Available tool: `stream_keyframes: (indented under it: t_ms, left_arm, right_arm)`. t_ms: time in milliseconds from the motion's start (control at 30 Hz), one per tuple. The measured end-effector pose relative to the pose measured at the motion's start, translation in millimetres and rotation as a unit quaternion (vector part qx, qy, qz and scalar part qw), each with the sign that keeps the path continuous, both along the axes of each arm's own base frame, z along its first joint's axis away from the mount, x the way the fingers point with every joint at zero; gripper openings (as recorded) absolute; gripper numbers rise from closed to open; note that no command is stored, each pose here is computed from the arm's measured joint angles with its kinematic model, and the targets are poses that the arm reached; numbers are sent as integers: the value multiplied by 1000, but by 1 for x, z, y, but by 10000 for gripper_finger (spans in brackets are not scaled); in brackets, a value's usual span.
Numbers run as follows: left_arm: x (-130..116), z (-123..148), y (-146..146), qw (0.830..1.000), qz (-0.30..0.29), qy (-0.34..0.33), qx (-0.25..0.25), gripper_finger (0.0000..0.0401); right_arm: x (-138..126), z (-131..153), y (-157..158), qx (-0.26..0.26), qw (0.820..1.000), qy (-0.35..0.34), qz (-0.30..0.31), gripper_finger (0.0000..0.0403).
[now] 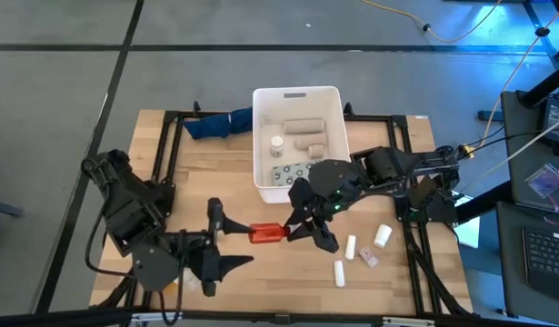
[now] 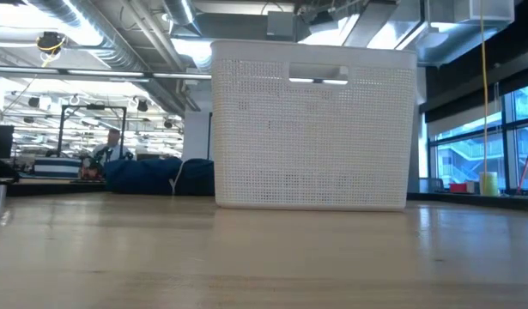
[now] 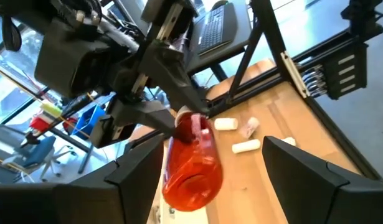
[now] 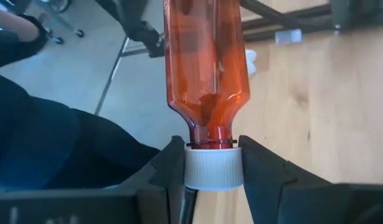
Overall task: Pick & place medical supplies in basket/bin
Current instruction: Put the red medicine bottle into the bin
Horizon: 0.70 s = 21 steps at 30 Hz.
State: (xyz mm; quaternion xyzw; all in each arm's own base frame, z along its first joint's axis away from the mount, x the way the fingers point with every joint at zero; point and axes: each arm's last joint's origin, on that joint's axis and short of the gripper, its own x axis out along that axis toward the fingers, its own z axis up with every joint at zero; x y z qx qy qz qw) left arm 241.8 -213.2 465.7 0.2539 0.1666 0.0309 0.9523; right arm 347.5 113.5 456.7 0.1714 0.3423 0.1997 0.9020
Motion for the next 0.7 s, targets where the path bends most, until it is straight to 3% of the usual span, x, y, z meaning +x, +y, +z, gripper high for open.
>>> stream_keyframes:
  t_ms: [400, 700]
  left_arm:
    - [7, -1, 7, 1000, 6, 4, 15, 262]
    - [7, -1, 8, 999, 26, -2, 25, 193]
  right_arm:
    - [2, 5, 3, 22, 999, -25, 25, 123]
    - [4, 8, 3, 18, 998, -48, 32, 123]
